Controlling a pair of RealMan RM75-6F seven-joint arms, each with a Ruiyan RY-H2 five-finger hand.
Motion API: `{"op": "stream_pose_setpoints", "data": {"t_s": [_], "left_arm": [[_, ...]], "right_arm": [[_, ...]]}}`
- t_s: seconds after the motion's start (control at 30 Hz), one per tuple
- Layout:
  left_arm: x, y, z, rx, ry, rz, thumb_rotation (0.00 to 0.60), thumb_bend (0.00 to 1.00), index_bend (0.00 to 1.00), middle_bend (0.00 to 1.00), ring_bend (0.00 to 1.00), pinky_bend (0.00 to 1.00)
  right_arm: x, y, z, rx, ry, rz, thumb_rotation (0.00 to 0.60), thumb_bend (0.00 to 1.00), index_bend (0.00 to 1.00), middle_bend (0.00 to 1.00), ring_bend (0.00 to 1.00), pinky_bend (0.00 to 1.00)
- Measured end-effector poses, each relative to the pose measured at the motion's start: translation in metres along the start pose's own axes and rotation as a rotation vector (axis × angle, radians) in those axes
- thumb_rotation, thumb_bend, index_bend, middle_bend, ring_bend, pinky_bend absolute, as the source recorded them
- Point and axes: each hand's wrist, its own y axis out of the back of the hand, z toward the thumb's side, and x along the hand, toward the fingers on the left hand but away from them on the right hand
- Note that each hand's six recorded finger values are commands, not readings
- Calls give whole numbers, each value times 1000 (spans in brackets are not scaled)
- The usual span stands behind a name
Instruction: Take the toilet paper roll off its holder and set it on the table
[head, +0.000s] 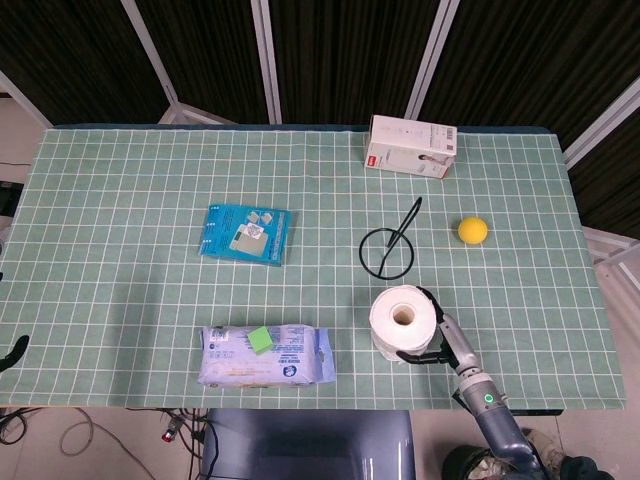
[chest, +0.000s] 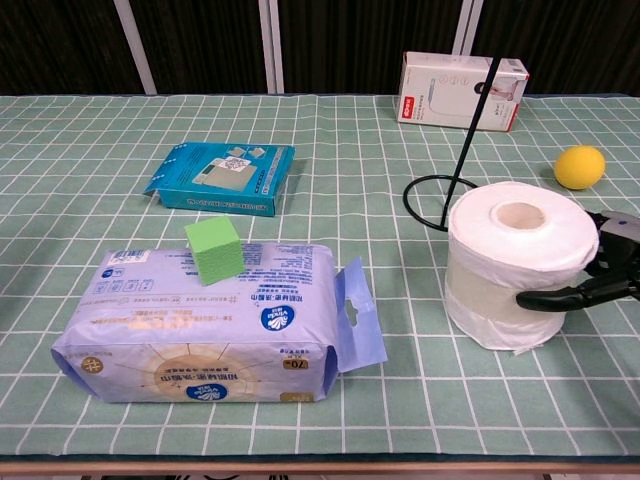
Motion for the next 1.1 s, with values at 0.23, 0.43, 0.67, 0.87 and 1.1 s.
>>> {"op": "stream_pose_setpoints", "data": {"t_s": [0.23,0.43,0.67,0.87,1.1], "left_arm": [[0,-1,0,3,2,-2,600,241,34,0,0,0],[1,-1,0,6,3,-3,600,241,35,0,0,0],[1,-3,2,11,-3,-8,600,241,35,0,0,0],[0,-5,6,18,-15,-16,600,241,34,0,0,0],[-2,-2,9,15,-34,2,600,241,35,0,0,0]], "right_arm": [[6,18,11,17,49,-26,600,0,0,0,0,0],[34,65,33,103,134,-123,600,0,0,0,0,0],[94,135,53,372,164,-269,600,0,0,0,9,0],[124,150,48,765,133,-413,600,0,0,0,5,0],[146,149,31,1101,144,-560,600,0,0,0,6,0]]}}
